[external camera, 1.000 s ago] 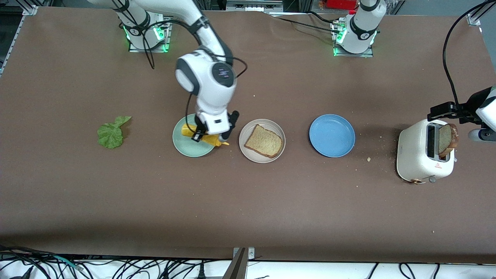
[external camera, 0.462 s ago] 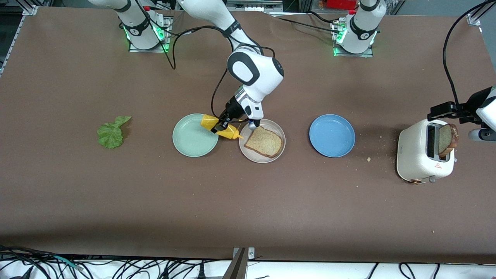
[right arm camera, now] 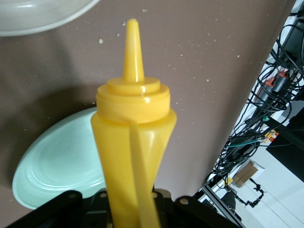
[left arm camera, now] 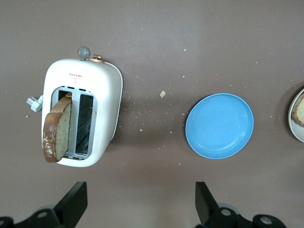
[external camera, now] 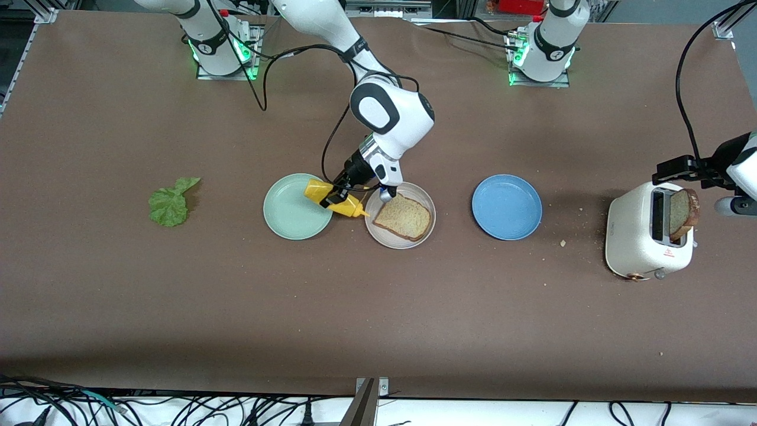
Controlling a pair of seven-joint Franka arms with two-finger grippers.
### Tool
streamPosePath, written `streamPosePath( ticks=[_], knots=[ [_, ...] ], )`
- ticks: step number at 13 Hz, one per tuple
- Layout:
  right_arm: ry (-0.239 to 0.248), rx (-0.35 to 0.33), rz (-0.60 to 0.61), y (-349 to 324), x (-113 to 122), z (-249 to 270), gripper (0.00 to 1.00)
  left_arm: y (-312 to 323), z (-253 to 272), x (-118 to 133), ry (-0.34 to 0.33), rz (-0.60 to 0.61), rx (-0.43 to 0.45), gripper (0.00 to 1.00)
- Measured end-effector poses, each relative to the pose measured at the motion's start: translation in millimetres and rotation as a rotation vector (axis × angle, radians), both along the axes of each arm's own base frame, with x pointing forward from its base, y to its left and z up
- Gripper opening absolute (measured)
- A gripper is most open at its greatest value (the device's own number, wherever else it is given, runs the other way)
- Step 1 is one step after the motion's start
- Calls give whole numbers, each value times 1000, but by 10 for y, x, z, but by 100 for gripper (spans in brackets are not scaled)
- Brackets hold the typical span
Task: Make sandwich in beige plate with both arms
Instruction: 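Carry the mustard bottle back beside the lettuce leaf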
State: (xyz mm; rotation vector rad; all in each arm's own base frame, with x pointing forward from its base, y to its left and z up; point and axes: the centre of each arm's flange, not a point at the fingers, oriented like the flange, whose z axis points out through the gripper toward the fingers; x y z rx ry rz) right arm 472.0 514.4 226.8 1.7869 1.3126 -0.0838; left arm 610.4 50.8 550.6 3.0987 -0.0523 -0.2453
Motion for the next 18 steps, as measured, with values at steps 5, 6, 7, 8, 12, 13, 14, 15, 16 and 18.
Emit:
streamPosePath(
  ticks=[5, 6, 7, 8, 12, 13, 14, 15, 16, 18],
  knots=[
    [143, 89, -40, -348, 560, 539, 11, -11, -1, 1, 1, 3, 0, 100],
    [176, 133, -55, -518, 734, 770, 11, -13, -1, 1, 1, 2, 0, 100],
    [214, 180, -63, -706, 886, 1005, 11, -14, 0, 1, 1, 2, 0, 100],
    [252, 232, -68, -905, 1023, 1236, 11, -14, -1, 1, 1, 2, 0, 100],
    [371, 433, -110, -1849, 1448, 1891, 11, -19, -1, 1, 1, 2, 0, 100],
    [401, 492, -126, -2123, 1525, 1988, 11, -19, -1, 1, 1, 2, 0, 100],
    [430, 552, -139, -2412, 1590, 2070, 11, -20, -1, 1, 1, 1, 0, 100],
    [454, 609, -148, -2706, 1637, 2136, 11, -20, -1, 1, 1, 1, 0, 100],
    [472, 670, -152, -2993, 1662, 2177, 11, -20, -1, 1, 1, 1, 0, 100],
    [495, 822, -148, -3559, 1636, 2155, 11, -20, -1, 1, 1, 1, 0, 100]
  ],
)
